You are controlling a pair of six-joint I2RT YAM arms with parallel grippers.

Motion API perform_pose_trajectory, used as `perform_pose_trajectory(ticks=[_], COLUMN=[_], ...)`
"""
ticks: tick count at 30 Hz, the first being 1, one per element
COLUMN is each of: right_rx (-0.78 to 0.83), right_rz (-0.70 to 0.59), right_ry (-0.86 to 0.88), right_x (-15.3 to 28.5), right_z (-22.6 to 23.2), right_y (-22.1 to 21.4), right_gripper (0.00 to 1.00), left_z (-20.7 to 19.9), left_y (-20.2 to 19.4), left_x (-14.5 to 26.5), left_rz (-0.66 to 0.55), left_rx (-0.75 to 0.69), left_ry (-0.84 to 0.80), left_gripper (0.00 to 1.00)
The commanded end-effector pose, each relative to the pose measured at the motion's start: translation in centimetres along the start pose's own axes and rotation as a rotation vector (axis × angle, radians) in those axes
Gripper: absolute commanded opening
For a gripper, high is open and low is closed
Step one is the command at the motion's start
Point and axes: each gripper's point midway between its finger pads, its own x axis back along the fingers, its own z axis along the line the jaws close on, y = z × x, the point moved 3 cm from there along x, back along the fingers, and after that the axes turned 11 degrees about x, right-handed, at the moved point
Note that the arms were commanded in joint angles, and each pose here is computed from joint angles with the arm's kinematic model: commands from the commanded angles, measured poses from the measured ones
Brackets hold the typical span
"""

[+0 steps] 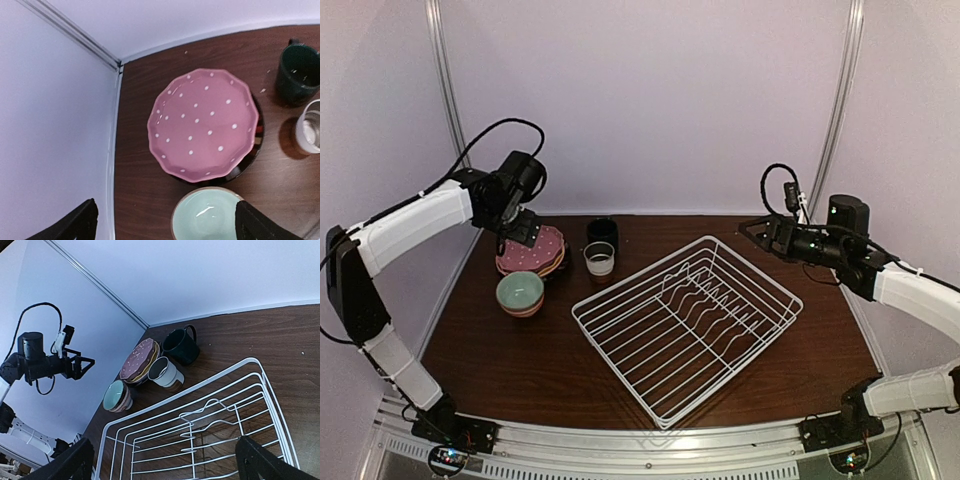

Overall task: Unload the mixed dishes from the dish rack
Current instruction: Reset both arms

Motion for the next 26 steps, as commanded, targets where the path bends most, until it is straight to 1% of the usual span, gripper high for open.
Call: perform_pose_trajectory(ticks=[1,4,7,11,16,20,26], right_rx=[0.035,0.058,0.083,0.106,0.141,0.143,0.144], right_rz=[0.006,0.018,0.041,0.075,0.121,0.140,0.141], right_ry=[0.001,-0.023,-0.060,-0.102,-0.145,-0.148,-0.158], right_x=[0.2,0.2,0.1,0.1,-0.1,-0.4,-0.5], right_z=[0.2,0.0,-0.7,-1.4,-1.8,-2.1,-2.4], right_y=[0.6,0.7,0.2,-0.6,-1.6,-2.2,-2.4], right_gripper=[1.00,1.00,1.00,1.00,1.00,1.00,1.00], left_z=[-1.7,-2.1,-2.6,-3.0,-4.7,-5.5,-6.3], left_y=[3.5,4.9,5.0,3.7,1.2,0.5,0.7], left_x=[3.6,6.4,7.8,7.9,6.4,5.5,4.7], left_rz=[-0.121,-0.207,-0.249,-0.262,-0.214,-0.204,-0.187], left_rx=[0.114,0.186,0.218,0.238,0.260,0.295,0.318], left_ry=[-0.296,-0.467,-0.577,-0.645,-0.710,-0.734,-0.750], left_gripper=[0.97,0.98,0.97,0.98,0.98,0.97,0.97])
